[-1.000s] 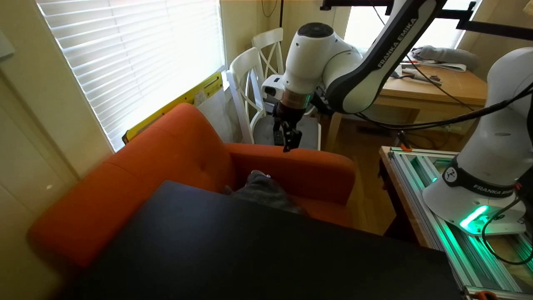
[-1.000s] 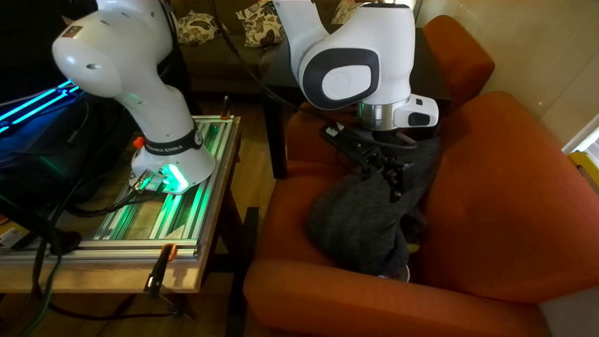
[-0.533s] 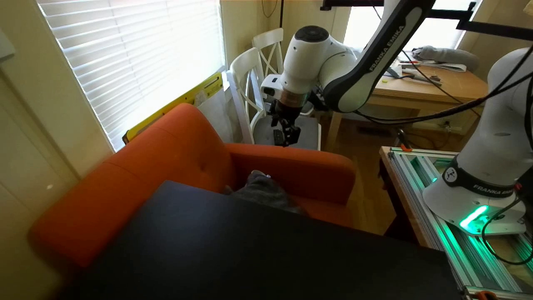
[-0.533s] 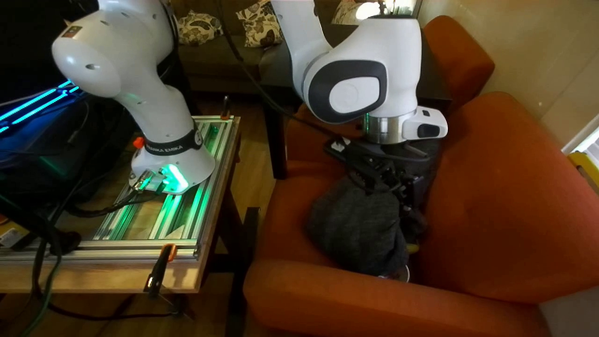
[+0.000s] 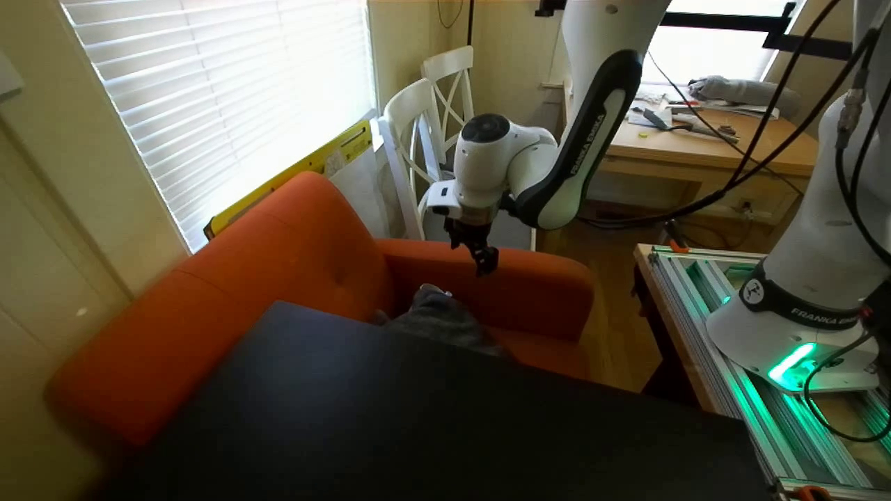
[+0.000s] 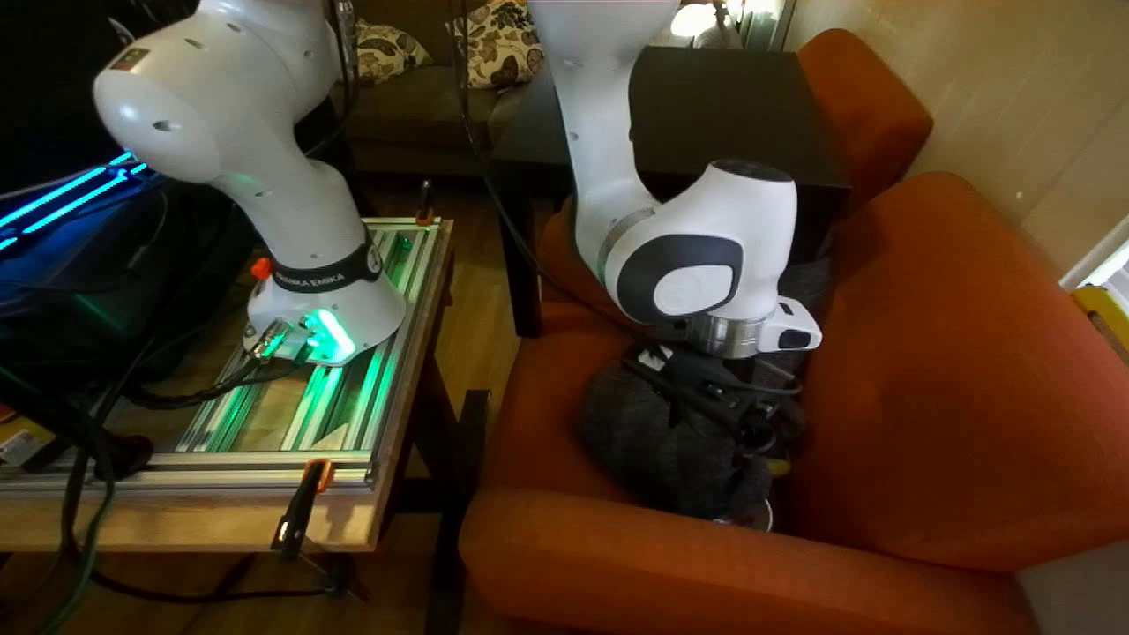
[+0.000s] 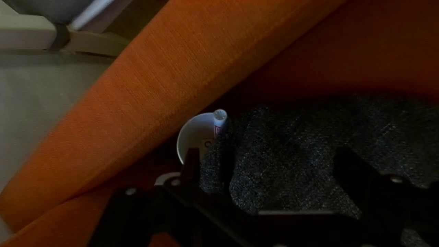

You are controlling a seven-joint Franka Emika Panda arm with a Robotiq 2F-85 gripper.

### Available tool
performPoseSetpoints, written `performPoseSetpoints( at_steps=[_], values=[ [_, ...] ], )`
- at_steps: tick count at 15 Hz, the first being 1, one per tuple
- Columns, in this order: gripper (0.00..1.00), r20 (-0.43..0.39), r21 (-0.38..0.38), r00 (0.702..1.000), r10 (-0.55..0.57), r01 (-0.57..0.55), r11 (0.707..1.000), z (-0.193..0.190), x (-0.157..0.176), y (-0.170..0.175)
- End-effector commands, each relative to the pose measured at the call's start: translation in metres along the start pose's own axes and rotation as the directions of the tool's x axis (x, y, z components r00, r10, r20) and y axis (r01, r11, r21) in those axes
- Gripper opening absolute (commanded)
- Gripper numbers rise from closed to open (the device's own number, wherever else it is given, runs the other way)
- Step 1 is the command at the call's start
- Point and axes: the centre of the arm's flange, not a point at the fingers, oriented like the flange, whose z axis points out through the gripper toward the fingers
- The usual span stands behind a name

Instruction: Remove the marker from the white paper cup on the sofa and put it on the black table

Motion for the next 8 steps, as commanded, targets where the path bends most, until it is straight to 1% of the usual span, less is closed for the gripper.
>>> performPoseSetpoints(
  at_steps=[1, 5, 6, 8],
  values=[
    [1.00, 0.041, -0.075, 0.999, -0.030, 0.033, 0.997, 0.045, 0.028, 0.015],
    [1.00, 0.110, -0.184, 0.994, 0.011, 0.010, 0.983, 0.075, 0.046, 0.034],
    [1.00, 0.084, -0.120, 0.996, -0.001, 0.011, 0.993, 0.046, 0.032, 0.029],
    [1.00, 0.090, -0.126, 0.996, -0.004, 0.015, 0.992, 0.053, 0.038, 0.028]
  ],
)
